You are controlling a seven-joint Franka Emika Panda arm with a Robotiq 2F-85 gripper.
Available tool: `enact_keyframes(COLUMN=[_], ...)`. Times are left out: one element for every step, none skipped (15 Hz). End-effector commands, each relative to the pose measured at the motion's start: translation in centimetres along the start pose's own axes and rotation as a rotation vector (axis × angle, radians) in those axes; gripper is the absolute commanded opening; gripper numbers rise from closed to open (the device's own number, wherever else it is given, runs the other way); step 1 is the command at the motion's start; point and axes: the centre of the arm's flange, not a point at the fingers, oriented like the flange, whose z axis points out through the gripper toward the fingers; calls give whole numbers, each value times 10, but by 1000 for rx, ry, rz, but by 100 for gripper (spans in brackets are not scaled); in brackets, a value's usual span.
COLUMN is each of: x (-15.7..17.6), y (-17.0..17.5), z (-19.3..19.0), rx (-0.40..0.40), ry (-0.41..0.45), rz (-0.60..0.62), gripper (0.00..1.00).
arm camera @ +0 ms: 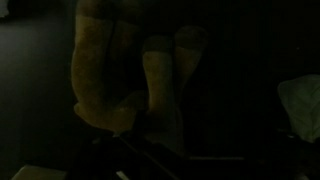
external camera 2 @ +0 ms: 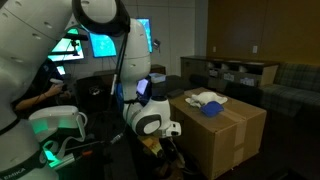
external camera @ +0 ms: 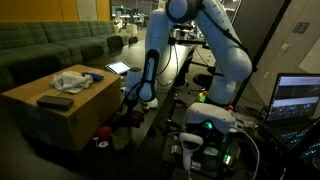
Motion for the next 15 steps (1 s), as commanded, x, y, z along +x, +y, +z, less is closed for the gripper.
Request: enact_keyframes(x=[9, 10, 11, 11, 12, 13, 12, 12, 12, 12, 12, 11, 12, 11, 10], y=[14, 16, 19, 22, 24, 25, 27, 29, 30, 31, 32, 34, 35, 35, 36], z=[23, 28, 31, 36, 39, 40, 42, 43, 44, 44, 44, 43, 43, 41, 40], rx=[5, 6, 6, 5, 8, 6, 8, 7, 6, 2, -1, -5, -8, -10, -16], ry=[23, 23, 20, 20, 17, 17, 16, 18, 20, 21, 23, 22, 21, 20, 20], rz=[-30, -31, -32, -32, -31, -31, -29, -23, -24, -21, -16, -15, -13, -13, -12], gripper=[100, 100, 100, 100, 100, 100, 100, 83, 74, 66, 58, 51, 42, 35, 27])
